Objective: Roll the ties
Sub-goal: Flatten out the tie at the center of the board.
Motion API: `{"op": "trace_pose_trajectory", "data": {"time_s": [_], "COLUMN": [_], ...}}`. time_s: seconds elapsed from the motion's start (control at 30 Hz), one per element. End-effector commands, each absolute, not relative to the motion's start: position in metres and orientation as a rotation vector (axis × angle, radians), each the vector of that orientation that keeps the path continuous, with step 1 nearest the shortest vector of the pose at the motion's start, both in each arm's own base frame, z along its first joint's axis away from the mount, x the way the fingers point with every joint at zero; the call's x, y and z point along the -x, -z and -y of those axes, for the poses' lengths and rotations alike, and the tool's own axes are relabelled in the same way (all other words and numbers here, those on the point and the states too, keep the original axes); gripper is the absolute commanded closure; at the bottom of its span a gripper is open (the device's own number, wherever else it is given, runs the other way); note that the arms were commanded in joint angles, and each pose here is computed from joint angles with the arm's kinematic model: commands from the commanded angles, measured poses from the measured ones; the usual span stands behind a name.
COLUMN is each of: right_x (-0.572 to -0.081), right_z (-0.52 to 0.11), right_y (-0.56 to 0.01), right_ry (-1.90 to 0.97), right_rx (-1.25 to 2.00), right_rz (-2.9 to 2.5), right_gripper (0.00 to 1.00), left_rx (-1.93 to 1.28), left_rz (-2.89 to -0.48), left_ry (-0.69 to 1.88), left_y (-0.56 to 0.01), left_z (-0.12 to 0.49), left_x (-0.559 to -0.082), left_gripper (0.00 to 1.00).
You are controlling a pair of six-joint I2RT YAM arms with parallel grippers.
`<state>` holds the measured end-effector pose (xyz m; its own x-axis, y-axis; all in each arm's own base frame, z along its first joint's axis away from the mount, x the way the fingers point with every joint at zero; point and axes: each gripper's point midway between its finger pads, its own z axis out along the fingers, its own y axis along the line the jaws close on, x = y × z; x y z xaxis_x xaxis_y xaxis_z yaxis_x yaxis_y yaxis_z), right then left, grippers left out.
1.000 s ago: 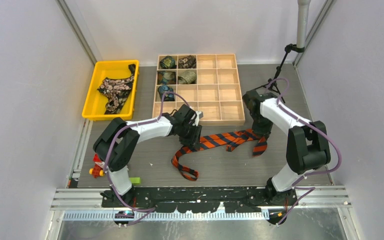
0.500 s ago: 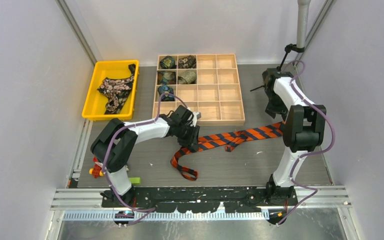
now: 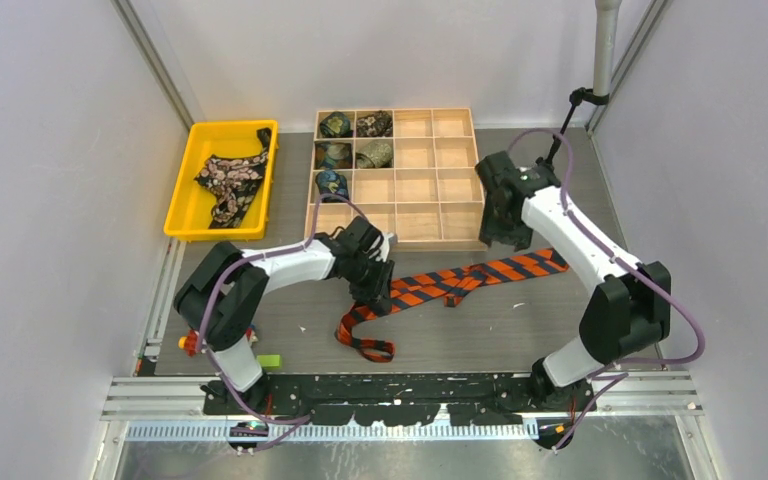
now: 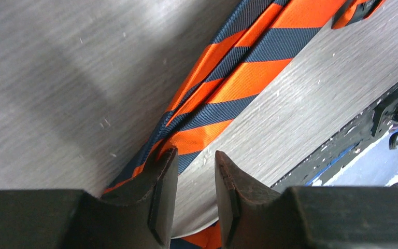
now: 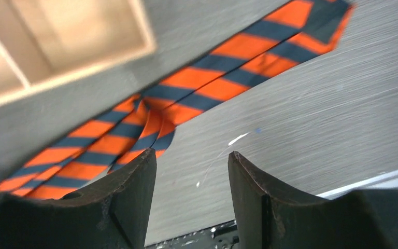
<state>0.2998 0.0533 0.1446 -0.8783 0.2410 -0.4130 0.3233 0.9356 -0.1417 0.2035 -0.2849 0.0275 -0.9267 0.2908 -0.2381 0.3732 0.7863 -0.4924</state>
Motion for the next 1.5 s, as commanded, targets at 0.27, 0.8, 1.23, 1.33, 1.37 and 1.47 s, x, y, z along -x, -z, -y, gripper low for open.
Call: {"op": "trace_pose_trajectory", "data": {"time_s": [0.27,0.8,1.23,1.33,1.37,1.47], "right_x": [-0.246,-0.230,-0.227,-0.224,-0.223,-0.217], "right_z": [-0.176,-0.196,-0.188,-0.183,-0.182,-0.178], "right_y": [-0.119,-0.061,-0.030,-0.025,-0.024,-0.022], "right_ry": [-0.129,0.044,0.132,0.154,0.150,0.146], "right_rx": [-0.325,-0.641,-0.699,-0.694,-0.691,-0.700], "right_rz": [-2.697,-2.558,-2.581,-2.588,-2.591,-2.595], "right_gripper": [0.44,0.43,0.54,0.56,0.57,0.56], "left_rx": [-0.597,-0.643,-0.628,-0.613,-0.610,-0.612], "left_rz": [-2.690,-2.725,-2.752,-2.757,-2.762,-2.767], "left_ry": [0.696,0.574,0.610,0.632,0.631,0.620], "left_y": [-0.094,-0.058,-0.051,-0.047,-0.046,-0.042], "left_z": [0.261,0.256,0.255,0.256,0.256,0.254], "left_x": [-0.195,-0.209,-0.208,-0.207,-0.207,-0.207], "left_gripper": [0.57,0.60,0.61,0.61,0.61,0.61]}}
